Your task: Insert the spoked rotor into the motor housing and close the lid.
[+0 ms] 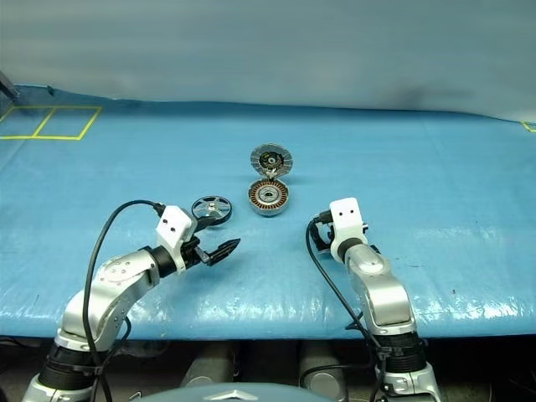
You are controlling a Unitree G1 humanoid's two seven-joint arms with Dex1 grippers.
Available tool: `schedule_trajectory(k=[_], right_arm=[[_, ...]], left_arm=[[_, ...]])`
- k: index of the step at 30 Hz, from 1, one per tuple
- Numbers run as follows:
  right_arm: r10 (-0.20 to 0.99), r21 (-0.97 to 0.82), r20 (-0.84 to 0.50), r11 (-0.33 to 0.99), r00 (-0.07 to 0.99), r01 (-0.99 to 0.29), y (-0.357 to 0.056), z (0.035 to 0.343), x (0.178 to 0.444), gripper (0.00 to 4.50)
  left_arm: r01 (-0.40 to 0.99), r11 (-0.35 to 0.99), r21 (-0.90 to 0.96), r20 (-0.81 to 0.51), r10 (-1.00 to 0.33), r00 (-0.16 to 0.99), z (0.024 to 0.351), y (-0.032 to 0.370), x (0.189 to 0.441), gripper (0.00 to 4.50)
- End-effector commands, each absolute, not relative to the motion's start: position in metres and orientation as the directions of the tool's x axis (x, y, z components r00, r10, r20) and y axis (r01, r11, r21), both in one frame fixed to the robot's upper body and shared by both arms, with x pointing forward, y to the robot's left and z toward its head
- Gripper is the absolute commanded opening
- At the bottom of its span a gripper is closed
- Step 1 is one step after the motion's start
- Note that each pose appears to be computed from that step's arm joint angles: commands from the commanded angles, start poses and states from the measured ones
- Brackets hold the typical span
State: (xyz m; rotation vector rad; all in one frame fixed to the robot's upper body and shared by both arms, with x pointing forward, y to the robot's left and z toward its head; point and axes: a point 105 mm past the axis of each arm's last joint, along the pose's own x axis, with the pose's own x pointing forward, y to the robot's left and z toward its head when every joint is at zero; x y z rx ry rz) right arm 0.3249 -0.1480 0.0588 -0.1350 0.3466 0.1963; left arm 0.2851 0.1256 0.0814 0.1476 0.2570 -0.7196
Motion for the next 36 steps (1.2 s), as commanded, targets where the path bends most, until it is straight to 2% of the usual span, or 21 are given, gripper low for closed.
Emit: schedule_trajectory(k=[1,4,7,11,14,17,18,21,23,29,36], right_arm=[[0.184,-0.13,-0.269,0.966,0.946,-0.225,-0.146,0.079,0.329,4.47],[0.29,-0.183,-0.235,0.924,0.928,-0.336,-0.128,0.095,0.329,4.47],[0.393,-0.293,-0.265,0.837,0.881,-0.462,-0.114,0.109,0.332,4.47],[0.511,-0.488,-0.391,0.59,0.765,-0.643,-0.098,0.119,0.334,4.47],[0.559,-0.559,-0.49,0.388,0.669,-0.733,-0.085,0.126,0.338,4.47],[0.584,-0.567,-0.556,0.253,0.591,-0.784,-0.075,0.129,0.338,4.47],[0.59,-0.561,-0.603,0.165,0.537,-0.811,-0.069,0.129,0.337,4.47],[0.564,-0.518,-0.716,-0.034,0.411,-0.855,-0.058,0.128,0.336,4.47],[0.535,-0.503,-0.759,-0.121,0.371,-0.856,-0.052,0.128,0.338,4.47],[0.507,-0.459,-0.811,-0.24,0.293,-0.855,-0.037,0.127,0.345,4.47],[0.496,-0.499,-0.8,-0.237,0.338,-0.833,-0.025,0.135,0.368,4.47]], left_arm=[[0.683,0.727,0.071,-0.238,-0.653,0.719,0.093,0.119,0.283,4.5],[0.688,0.723,0.067,-0.238,-0.658,0.714,0.093,0.118,0.283,4.5],[0.689,0.722,0.063,-0.24,-0.659,0.713,0.092,0.118,0.282,4.5],[0.695,0.717,0.057,-0.245,-0.665,0.706,0.089,0.116,0.28,4.5],[0.702,0.71,0.051,-0.245,-0.673,0.698,0.089,0.114,0.279,4.5],[0.704,0.708,0.052,-0.244,-0.675,0.697,0.088,0.113,0.278,4.5],[0.705,0.707,0.054,-0.245,-0.675,0.696,0.087,0.113,0.277,4.5],[0.71,0.702,0.055,-0.247,-0.679,0.691,0.086,0.112,0.274,4.5],[0.712,0.699,0.061,-0.25,-0.68,0.689,0.085,0.112,0.273,4.5],[0.709,0.703,0.055,-0.248,-0.678,0.692,0.084,0.111,0.269,4.5],[0.714,0.699,0.048,-0.254,-0.683,0.685,0.08,0.107,0.261,4.5]])
